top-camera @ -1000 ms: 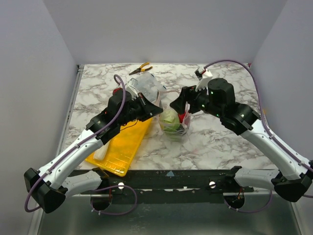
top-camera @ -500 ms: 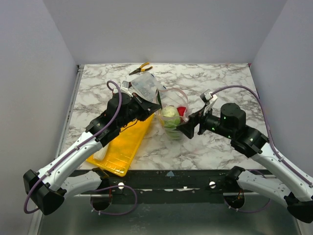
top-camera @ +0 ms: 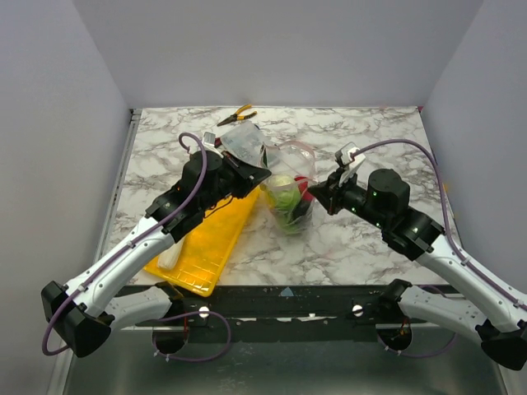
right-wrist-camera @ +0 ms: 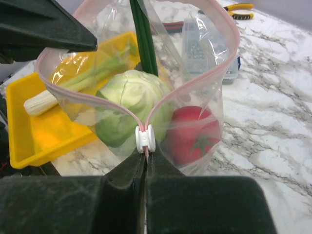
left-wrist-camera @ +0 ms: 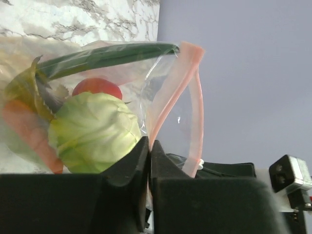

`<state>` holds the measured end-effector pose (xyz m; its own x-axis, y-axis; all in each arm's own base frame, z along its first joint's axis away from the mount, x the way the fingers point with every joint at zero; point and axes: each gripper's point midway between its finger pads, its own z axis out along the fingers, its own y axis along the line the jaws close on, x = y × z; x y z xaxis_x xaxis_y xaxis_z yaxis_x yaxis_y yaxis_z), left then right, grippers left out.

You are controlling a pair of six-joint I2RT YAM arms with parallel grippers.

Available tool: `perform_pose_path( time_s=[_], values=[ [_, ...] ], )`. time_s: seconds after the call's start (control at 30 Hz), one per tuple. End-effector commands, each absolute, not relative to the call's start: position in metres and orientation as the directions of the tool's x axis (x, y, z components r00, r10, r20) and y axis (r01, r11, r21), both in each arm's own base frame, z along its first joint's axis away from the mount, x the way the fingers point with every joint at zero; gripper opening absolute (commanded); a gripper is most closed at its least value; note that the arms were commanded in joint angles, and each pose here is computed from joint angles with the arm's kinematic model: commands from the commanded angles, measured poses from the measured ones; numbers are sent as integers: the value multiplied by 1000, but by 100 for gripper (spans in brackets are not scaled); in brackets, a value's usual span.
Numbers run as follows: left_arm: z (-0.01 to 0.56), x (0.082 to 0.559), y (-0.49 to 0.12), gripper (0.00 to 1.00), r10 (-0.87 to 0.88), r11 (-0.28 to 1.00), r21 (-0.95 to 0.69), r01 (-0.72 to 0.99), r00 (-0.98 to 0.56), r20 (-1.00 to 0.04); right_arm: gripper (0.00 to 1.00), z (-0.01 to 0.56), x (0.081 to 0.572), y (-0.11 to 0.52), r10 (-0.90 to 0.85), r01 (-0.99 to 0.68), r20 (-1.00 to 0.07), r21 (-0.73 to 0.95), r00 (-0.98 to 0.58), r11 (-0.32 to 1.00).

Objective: Place the food in the zip-top bag and seal the zipper
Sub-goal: Adjust the zipper food storage bag at the center of the board.

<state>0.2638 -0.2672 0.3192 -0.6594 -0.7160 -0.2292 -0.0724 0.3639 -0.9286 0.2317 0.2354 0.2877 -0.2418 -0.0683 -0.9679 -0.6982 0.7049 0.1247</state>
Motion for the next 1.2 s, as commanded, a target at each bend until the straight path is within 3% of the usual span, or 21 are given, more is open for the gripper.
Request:
perform_pose_path(
  time_s=[0.0, 0.17, 0.27, 0.33, 0.5, 0.7, 0.83, 1.17],
  values=[
    [359, 268, -254, 22, -740, 354, -934, 49, -596, -312, 1, 315, 242, 230, -94, -678, -981, 48, -171, 733],
    [414, 253, -238, 67, -556, 530, -711, 462, -445, -702, 1, 333, 244, 232, -100, -693, -987, 13, -123, 720],
    [445, 233, -239, 73, -331, 576, -433, 693, -286, -899, 1, 337, 231, 248, -139, -781, -986, -12, -95, 624],
    [455, 207, -253, 80, -174, 469, -223, 854, -158, -972, 1, 333, 224, 257, -163, -823, -981, -5, -107, 568],
    [434, 157, -276, 82, 31, 74, 101, 992, 99, -995, 1, 318, 213, 270, -228, -882, -964, 11, -134, 472],
    [401, 165, -296, 89, 97, -89, 152, 984, 161, -982, 1, 322, 202, 278, -224, -914, -965, 36, -137, 404],
    [376, 178, -309, 90, 137, -108, 120, 987, 134, -982, 1, 317, 196, 280, -232, -925, -961, 55, -152, 375],
    [330, 194, -316, 87, 220, -16, 88, 996, 89, -971, 1, 309, 195, 281, -245, -925, -952, 83, -184, 371]
  ],
)
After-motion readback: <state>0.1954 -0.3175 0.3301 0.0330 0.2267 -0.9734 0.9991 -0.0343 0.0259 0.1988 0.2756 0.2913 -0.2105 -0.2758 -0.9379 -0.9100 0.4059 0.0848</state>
